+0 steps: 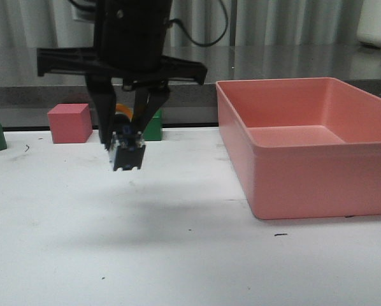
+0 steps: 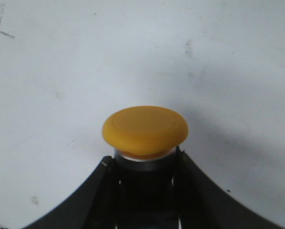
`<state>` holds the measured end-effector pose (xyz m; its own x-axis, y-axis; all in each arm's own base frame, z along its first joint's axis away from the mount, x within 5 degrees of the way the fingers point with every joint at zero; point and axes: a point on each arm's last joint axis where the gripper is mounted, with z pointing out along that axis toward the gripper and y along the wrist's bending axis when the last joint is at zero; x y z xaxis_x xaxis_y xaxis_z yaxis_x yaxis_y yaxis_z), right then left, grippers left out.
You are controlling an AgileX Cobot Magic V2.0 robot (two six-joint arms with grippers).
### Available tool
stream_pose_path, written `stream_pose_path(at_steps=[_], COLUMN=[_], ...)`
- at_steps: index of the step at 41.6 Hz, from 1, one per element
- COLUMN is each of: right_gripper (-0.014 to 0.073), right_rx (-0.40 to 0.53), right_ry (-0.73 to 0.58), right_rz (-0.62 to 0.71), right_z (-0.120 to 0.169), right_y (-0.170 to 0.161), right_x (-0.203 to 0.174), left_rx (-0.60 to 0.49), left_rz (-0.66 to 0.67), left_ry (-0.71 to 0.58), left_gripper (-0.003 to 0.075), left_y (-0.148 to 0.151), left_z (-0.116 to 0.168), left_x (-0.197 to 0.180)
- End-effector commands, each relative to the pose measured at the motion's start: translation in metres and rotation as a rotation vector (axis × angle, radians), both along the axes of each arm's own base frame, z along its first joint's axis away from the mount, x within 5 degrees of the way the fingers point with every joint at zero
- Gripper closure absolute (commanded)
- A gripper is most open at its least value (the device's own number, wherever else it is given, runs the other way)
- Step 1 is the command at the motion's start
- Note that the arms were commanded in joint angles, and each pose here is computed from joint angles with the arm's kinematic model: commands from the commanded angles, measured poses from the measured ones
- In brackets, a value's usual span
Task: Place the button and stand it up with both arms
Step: 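Carry the button away from the bin and lower it onto the table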
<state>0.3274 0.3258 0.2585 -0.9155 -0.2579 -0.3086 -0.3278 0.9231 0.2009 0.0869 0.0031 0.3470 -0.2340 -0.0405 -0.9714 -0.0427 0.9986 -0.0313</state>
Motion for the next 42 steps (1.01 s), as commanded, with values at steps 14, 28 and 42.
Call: stream_pose_path(at_steps=[14, 28, 42], right_gripper=[0.0345, 0.0345, 0.0209], right_rx=[0.079, 0.088, 0.096], right_ry=[-0.004, 0.036, 0.066], right_rz=[-0.117, -0.232, -0.301], right_z=[0.005, -0.019, -0.024], right_y=[0.022, 0.028, 0.028], right_x=[0.021, 0.029, 0.029], left_rx=[-0.005, -0.005, -0.005], left_rz=[-0.014, -0.014, -0.015], left_ry=[-0.086, -0.086, -0.088], left_gripper=[0.0157, 0.0157, 0.0157], left_y=[-0.001, -0.001, -0.001], left_z=[0.015, 0.015, 0.015], left_x=[0.002, 0.002, 0.002])
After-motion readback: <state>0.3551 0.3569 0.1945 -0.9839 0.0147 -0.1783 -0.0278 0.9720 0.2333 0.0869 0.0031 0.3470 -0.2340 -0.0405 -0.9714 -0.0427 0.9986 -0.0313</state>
